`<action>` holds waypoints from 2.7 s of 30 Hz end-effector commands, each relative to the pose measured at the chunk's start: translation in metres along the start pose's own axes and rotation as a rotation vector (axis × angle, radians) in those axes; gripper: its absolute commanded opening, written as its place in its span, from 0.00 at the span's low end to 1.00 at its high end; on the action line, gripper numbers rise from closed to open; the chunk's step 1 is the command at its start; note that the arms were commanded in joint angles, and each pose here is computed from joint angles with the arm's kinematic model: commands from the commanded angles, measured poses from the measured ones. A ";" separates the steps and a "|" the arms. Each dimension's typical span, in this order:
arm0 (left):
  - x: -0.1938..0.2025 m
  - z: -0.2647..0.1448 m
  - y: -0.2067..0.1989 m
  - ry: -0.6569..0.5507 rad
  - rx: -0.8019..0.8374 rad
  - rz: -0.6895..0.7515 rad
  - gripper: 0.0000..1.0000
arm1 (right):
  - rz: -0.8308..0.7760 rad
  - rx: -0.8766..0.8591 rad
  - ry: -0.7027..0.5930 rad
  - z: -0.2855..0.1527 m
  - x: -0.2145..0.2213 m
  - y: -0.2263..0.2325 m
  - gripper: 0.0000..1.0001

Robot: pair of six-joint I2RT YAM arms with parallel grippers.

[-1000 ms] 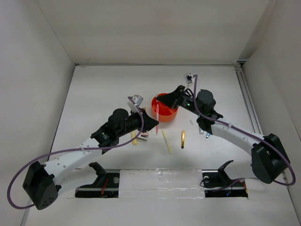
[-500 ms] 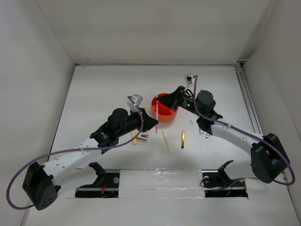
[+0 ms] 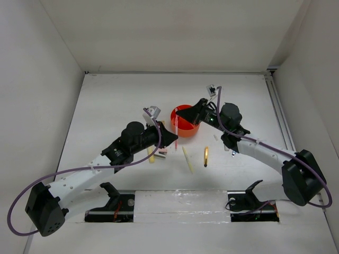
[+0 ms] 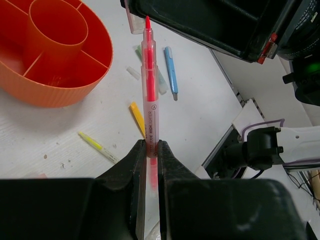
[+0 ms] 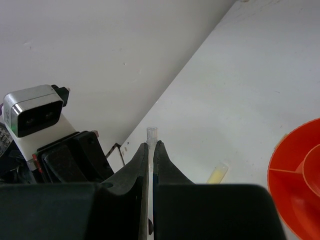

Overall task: Sort the stationery into containers
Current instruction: Close the pen cap on the pen.

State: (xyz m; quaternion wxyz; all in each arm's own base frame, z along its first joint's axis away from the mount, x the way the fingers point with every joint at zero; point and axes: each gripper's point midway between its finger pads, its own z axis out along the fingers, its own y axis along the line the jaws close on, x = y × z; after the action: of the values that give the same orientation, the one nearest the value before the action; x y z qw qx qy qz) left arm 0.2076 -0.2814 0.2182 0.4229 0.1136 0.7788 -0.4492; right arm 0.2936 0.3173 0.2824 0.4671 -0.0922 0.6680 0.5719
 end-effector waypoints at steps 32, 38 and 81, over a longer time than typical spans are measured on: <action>-0.030 -0.001 -0.023 -0.066 0.090 0.005 0.00 | -0.076 -0.112 -0.130 0.004 -0.037 0.023 0.00; -0.034 -0.002 -0.022 -0.079 0.087 -0.006 0.00 | -0.066 -0.107 -0.113 0.003 -0.028 0.020 0.00; -0.033 0.000 -0.022 -0.074 0.094 -0.005 0.00 | -0.056 -0.121 -0.124 0.005 -0.029 0.021 0.00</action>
State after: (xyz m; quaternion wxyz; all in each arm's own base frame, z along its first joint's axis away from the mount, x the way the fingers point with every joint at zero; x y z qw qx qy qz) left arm 0.2108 -0.2849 0.2163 0.4059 0.1125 0.7779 -0.4663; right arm 0.3015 0.3188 0.2925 0.4921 -0.0914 0.6352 0.5883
